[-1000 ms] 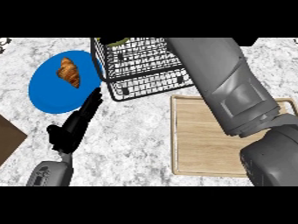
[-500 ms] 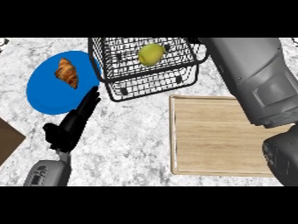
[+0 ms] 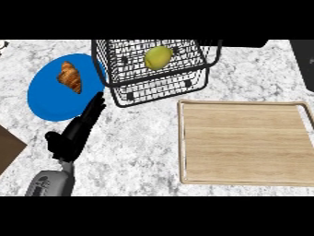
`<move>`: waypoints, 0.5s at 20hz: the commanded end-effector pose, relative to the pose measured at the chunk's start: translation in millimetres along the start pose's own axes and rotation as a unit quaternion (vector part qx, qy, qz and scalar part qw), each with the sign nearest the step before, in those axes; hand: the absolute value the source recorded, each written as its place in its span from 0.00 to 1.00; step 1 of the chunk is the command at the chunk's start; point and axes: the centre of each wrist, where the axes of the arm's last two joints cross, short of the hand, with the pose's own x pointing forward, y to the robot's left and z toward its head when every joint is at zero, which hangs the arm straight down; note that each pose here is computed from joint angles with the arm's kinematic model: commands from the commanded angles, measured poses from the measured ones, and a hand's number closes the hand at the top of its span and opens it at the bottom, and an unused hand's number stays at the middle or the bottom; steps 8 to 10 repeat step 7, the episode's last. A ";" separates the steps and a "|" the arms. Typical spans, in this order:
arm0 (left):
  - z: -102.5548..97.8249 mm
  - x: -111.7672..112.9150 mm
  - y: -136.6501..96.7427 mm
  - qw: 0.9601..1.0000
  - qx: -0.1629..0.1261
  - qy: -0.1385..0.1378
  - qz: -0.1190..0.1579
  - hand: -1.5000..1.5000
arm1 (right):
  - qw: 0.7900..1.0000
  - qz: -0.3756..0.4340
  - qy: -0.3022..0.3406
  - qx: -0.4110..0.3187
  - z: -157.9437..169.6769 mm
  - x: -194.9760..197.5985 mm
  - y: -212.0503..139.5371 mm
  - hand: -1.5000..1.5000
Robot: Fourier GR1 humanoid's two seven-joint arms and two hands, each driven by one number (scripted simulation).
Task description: Pick the lemon from the tray and place it in the tiered basket
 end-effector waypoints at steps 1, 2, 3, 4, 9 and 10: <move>-3.9 -2.0 -5.0 1.000 0.004 -0.002 -0.002 0.50 | 0.999 -0.033 -0.023 -0.035 -1.2 -12.7 -91.5 0.00; 3.8 -1.2 5.3 1.000 0.002 0.000 0.002 0.50 | 0.999 -0.037 -0.023 -0.027 -0.8 -15.4 -96.1 0.00; -0.3 -0.7 2.4 1.000 0.001 0.006 0.002 0.50 | 0.999 -0.037 -0.022 -0.022 0.6 -19.7 -110.6 0.00; -2.8 -0.3 -2.3 1.000 -0.011 -0.002 0.003 0.50 | 0.999 -0.026 -0.016 -0.034 3.8 -41.6 -124.8 0.00; -4.8 1.9 -7.5 1.000 -0.001 0.002 0.004 0.50 | 0.999 -0.021 -0.023 -0.012 14.6 -45.8 -175.7 0.00; -4.8 1.9 -7.5 1.000 -0.001 0.002 0.004 0.50 | 0.999 -0.021 -0.023 -0.012 14.6 -45.8 -175.7 0.00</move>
